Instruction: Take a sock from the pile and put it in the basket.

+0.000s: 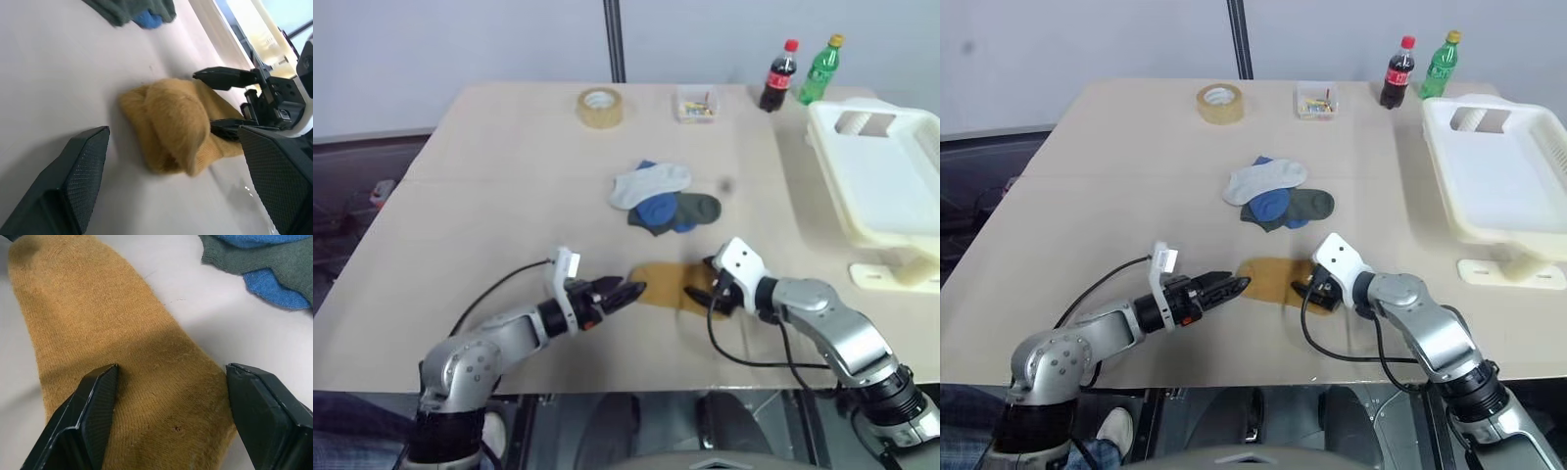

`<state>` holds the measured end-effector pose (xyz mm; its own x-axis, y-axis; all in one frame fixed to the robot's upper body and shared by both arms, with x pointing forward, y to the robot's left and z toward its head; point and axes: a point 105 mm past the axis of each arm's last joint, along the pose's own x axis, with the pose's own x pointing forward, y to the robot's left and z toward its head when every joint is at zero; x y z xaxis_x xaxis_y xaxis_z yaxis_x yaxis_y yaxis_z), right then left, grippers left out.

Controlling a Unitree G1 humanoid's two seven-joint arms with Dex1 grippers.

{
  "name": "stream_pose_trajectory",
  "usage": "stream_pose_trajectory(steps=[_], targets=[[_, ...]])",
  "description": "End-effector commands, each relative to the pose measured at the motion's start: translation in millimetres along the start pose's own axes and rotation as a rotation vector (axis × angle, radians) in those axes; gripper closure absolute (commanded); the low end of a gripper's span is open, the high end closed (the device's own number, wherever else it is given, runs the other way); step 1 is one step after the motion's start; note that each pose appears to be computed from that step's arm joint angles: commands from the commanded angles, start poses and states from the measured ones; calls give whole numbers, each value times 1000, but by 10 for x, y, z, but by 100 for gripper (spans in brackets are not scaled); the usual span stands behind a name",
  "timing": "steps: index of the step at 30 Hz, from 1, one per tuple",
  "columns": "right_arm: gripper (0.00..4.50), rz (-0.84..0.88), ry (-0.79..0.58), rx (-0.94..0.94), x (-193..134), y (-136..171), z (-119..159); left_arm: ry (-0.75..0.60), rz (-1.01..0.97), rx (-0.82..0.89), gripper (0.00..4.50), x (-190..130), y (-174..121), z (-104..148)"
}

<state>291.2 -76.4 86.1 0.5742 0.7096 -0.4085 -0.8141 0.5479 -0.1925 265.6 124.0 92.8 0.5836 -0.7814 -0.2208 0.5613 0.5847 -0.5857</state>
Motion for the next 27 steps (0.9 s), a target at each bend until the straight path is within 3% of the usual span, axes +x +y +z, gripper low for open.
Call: stream_pose_trajectory(steps=[1, 14, 21, 27], targets=[[87, -14, 36, 10, -4, 7, -98, 83, -42, -79, 2, 122, -46, -151], [87, -45, 36, 25, -8, 13, -113, 118, -187, -202, 2, 495, -196, -138], [87, -73, 38, 17, -45, -69, -108, -1, -387, -302, 2, 409, -378, 157], [87, -85, 33, 20, -40, -89, -100, -9, -462, -331, 2, 343, -478, 202]])
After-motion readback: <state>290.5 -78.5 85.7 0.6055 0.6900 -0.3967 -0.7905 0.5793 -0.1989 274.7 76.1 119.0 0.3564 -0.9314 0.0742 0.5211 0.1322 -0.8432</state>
